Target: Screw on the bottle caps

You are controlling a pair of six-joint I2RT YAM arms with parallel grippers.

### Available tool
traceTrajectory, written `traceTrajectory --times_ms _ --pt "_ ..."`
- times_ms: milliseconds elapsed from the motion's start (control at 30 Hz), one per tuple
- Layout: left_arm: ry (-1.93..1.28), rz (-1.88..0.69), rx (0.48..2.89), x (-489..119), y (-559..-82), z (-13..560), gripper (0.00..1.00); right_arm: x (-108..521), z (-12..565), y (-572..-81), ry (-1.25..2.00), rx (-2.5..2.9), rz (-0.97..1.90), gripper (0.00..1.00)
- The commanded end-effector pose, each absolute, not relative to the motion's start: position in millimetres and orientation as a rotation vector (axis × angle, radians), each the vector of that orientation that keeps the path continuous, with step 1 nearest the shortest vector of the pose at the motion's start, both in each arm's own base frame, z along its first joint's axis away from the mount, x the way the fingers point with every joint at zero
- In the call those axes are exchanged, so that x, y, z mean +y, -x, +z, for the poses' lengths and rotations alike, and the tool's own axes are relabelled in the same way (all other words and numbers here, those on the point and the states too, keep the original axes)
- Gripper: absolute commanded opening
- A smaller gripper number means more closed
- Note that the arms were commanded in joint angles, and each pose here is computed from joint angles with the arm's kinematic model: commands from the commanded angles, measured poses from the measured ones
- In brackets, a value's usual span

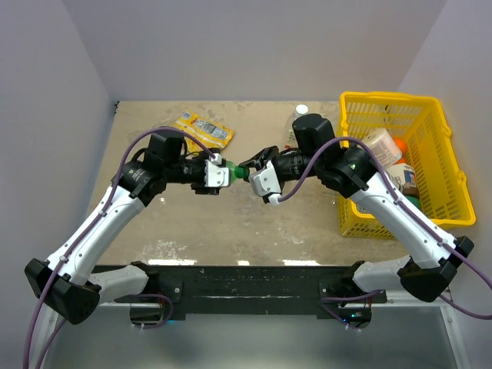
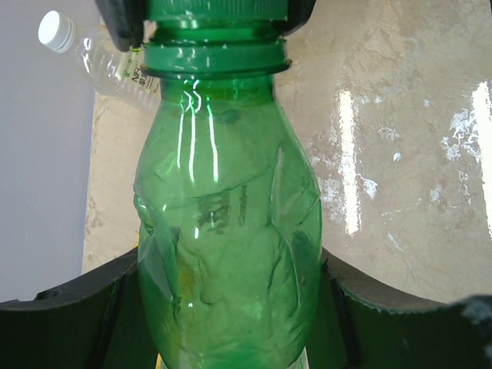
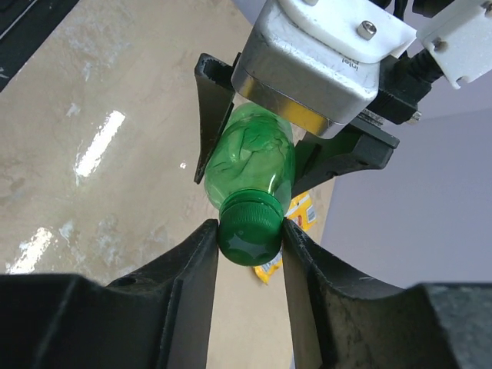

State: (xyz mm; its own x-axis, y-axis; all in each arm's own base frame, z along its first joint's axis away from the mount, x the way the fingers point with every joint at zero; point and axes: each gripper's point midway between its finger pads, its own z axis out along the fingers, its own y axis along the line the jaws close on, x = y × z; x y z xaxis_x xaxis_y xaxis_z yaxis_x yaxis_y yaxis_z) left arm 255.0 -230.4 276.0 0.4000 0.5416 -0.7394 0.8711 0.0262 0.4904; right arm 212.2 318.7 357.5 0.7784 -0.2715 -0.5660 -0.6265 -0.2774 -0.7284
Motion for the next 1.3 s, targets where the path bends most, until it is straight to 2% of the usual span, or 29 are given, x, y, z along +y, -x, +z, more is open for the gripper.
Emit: traceTrajectory --times_ms 0,67,100,167,300,433,600,833,933,1133,1167,1200,1267 --pt "-1.619 -0.378 1.200 -231.9 -257.6 294.7 0.00 320.5 370.2 -211.5 1.869 0.652 0.376 0.32" --pt "-1.610 -0.372 1.199 -232.4 -259.7 296.3 0.00 322.4 368.8 -213.6 1.855 0.689 0.396 0.24" --pt "-1.604 -0.369 1.202 -232.3 -261.0 296.8 0.00 323.9 370.1 -214.1 1.840 0.706 0.408 0.14" --pt "-1.568 -0.323 1.215 -229.2 -269.5 300.6 0.00 331.7 376.1 -220.2 1.752 0.807 0.476 0.01" --pt "-1.489 -0.170 1.173 -220.6 -286.7 316.3 0.00 345.6 381.7 -237.9 1.556 1.055 0.608 0.00" --pt "-1.286 0.051 1.015 -205.2 -304.1 354.5 0.00 359.8 388.2 -247.5 1.313 1.308 0.828 0.00" --pt "-1.152 0.298 0.769 -202.0 -286.2 394.1 0.00 372.6 396.4 -260.0 1.145 1.421 0.998 0.00" --pt "-1.206 0.760 0.558 -206.2 -280.8 376.5 0.00 377.2 391.1 -275.0 0.871 1.643 1.408 0.00" --pt "-1.250 0.957 0.479 -201.1 -283.1 365.1 0.00 375.6 385.5 -282.3 0.861 1.663 1.472 0.00" --pt "-1.300 0.995 0.560 -190.7 -290.3 348.2 0.00 374.7 390.6 -290.9 0.847 1.651 1.532 0.00" --pt "-1.299 0.986 0.588 -188.6 -292.0 346.3 0.00 373.5 395.9 -292.4 0.849 1.627 1.527 0.02" --pt "-1.366 0.966 0.646 -187.7 -297.2 329.1 0.00 371.4 402.0 -294.7 0.856 1.601 1.512 0.13" --pt "-1.363 0.894 0.818 -177.2 -308.0 320.8 0.00 355.0 424.8 -307.8 0.843 1.536 1.447 0.49"
